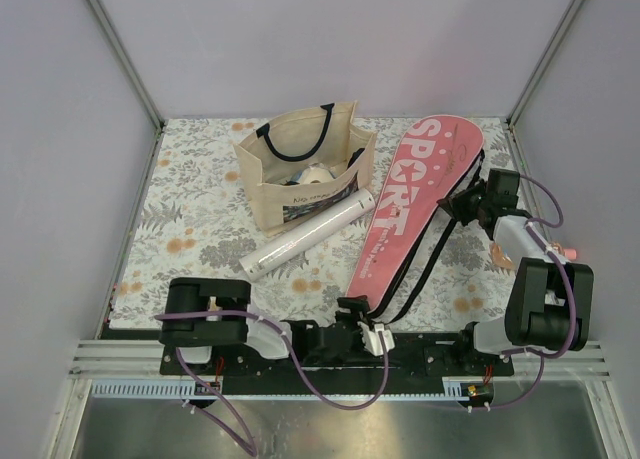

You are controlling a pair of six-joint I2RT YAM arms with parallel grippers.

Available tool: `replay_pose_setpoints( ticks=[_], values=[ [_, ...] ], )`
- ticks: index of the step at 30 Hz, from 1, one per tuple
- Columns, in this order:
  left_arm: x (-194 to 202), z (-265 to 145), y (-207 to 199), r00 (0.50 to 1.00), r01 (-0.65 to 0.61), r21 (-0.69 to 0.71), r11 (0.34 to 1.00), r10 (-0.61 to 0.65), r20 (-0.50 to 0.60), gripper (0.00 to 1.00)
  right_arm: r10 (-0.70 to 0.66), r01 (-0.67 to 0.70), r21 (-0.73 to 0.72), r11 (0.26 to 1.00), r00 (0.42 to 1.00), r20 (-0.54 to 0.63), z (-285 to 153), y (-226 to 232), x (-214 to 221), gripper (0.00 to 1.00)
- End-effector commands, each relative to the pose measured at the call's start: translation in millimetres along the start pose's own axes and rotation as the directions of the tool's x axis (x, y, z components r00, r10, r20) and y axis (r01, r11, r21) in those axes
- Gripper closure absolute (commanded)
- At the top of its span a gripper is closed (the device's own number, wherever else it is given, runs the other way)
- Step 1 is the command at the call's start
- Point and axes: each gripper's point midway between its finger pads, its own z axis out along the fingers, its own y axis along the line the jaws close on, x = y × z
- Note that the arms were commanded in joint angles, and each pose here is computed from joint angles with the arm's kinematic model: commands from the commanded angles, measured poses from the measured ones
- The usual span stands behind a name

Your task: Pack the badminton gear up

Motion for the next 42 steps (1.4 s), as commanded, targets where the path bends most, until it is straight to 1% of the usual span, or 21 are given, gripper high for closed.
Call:
replay_pose_setpoints(
  ticks=[1, 4, 5, 6, 7, 8, 9, 11, 13, 16, 19, 22, 24, 28, 30, 32, 33, 35, 38, 40, 42],
  values=[
    [-13.6, 6.1, 10.3, 0.998, 0.034, -0.073, 0.997, -0.031, 0.046, 0.28, -0.001, 0.001, -0.117, 0.993, 1.000, 0.006, -15.6, 34.1, -3.9, 1.00],
    [-15.6, 2.0, 18.4, 0.998, 0.048, -0.084, 0.995, -0.044, 0.055, 0.35, 0.010, -0.009, -0.123, 0.992, 1.000, 0.004, -16.8, 34.3, -2.6, 1.00],
    [-16.6, 1.7, 20.8, 0.997, 0.056, -0.081, 0.995, -0.052, 0.058, 0.39, 0.018, -0.017, -0.125, 0.992, 1.000, 0.004, -17.0, 34.1, -2.2, 1.00],
    [-16.5, 1.9, 21.9, 0.997, 0.065, -0.077, 0.995, -0.060, 0.058, 0.47, 0.023, -0.022, -0.129, 0.991, 1.000, 0.002, -17.0, 34.0, -1.4, 1.00],
    [-16.4, 1.9, 23.8, 0.996, 0.072, -0.074, 0.995, -0.068, 0.057, 0.59, 0.024, -0.024, -0.134, 0.991, 1.000, -0.002, -16.7, 34.5, -0.7, 1.00],
    [-17.9, 1.2, 26.0, 0.995, 0.082, -0.074, 0.994, -0.078, 0.059, 0.78, 0.023, -0.024, -0.138, 0.990, 1.000, -0.005, -17.1, 34.9, 0.1, 1.00],
    [-18.2, 0.2, 29.4, 0.994, 0.095, -0.086, 0.992, -0.090, 0.059, 0.89, 0.022, -0.023, -0.139, 0.990, 1.000, -0.013, -17.0, 34.5, 1.7, 1.00],
    [-21.8, -3.2, 35.0, 0.992, 0.118, -0.091, 0.989, -0.112, 0.065, 0.99, 0.017, -0.020, -0.146, 0.989, 1.000, -0.023, -17.9, 34.8, 4.0, 1.00],
    [-27.2, -8.2, 41.5, 0.985, 0.160, -0.084, 0.984, -0.153, 0.077, 1.00, -0.002, -0.001, -0.153, 0.988, 1.000, -0.023, -19.8, 35.5, 5.0, 0.98],
    [-28.4, -15.6, 49.0, 0.967, 0.248, -0.042, 0.968, -0.245, 0.072, 1.00, -0.078, 0.068, -0.200, 0.977, 0.996, -0.042, -26.2, 46.1, 8.3, 0.78],
    [-31.4, -27.6, 55.1, 0.933, 0.353, 0.016, 0.935, -0.354, 0.069, 1.00, -0.207, 0.192, -0.232, 0.954, 0.978, -0.039, -39.3, 59.3, 7.9, 0.60],
    [-36.1, -43.2, 62.7, 0.891, 0.443, 0.056, 0.895, -0.446, 0.085, 1.00, -0.358, 0.346, -0.249, 0.905, 0.934, -0.004, -56.1, 76.2, 0.7, 0.49],
    [-38.7, -52.4, 71.3, 0.851, 0.512, 0.076, 0.856, -0.517, 0.095, 1.00, -0.454, 0.453, -0.208, 0.867, 0.890, 0.045, -67.0, 85.3, -13.3, 0.45],
    [-40.5, -71.1, 88.8, 0.758, 0.631, 0.112, 0.768, -0.641, 0.125, 1.00, -0.582, 0.592, -0.016, 0.806, 0.798, 0.159, -77.6, 88.3, -58.3, 0.40],
    [-42.6, -80.0, 101.6, 0.714, 0.675, 0.117, 0.728, -0.685, 0.146, 1.00, -0.618, 0.617, 0.075, 0.783, 0.761, 0.195, -76.8, 84.1, -83.3, 0.41],
    [-44.5, -87.3, 108.3, 0.688, 0.697, 0.130, 0.705, -0.709, 0.154, 1.00, -0.651, 0.646, 0.106, 0.756, 0.727, 0.217, -72.0, 83.1, -103.0, 0.43],
    [-45.8, -90.3, 109.8, 0.681, 0.702, 0.138, 0.698, -0.715, 0.154, 1.00, -0.679, 0.674, 0.114, 0.730, 0.696, 0.234, -68.5, 85.0, -112.6, 0.43],
    [-47.8, -95.6, 114.1, 0.678, 0.703, 0.146, 0.696, -0.718, 0.159, 1.00, -0.708, 0.700, 0.129, 0.703, 0.667, 0.232, -58.4, 81.5, -129.2, 0.45],
    [-48.9, -100.2, 119.0, 0.681, 0.700, 0.147, 0.699, -0.715, 0.158, 1.00, -0.738, 0.742, 0.036, 0.669, 0.658, 0.151, -41.7, 80.1, -134.8, 0.46],
    [-48.8, -101.7, 121.6, 0.682, 0.700, 0.146, 0.699, -0.715, 0.153, 1.00, -0.751, 0.753, 0.034, 0.657, 0.650, 0.115, -34.4, 78.4, -143.9, 0.46],
    [-46.5, -103.1, 123.2, 0.683, 0.703, 0.141, 0.697, -0.717, 0.143, 1.00, -0.735, 0.736, 0.045, 0.676, 0.668, 0.113, -26.0, 74.0, -156.9, 0.46]
  ],
)
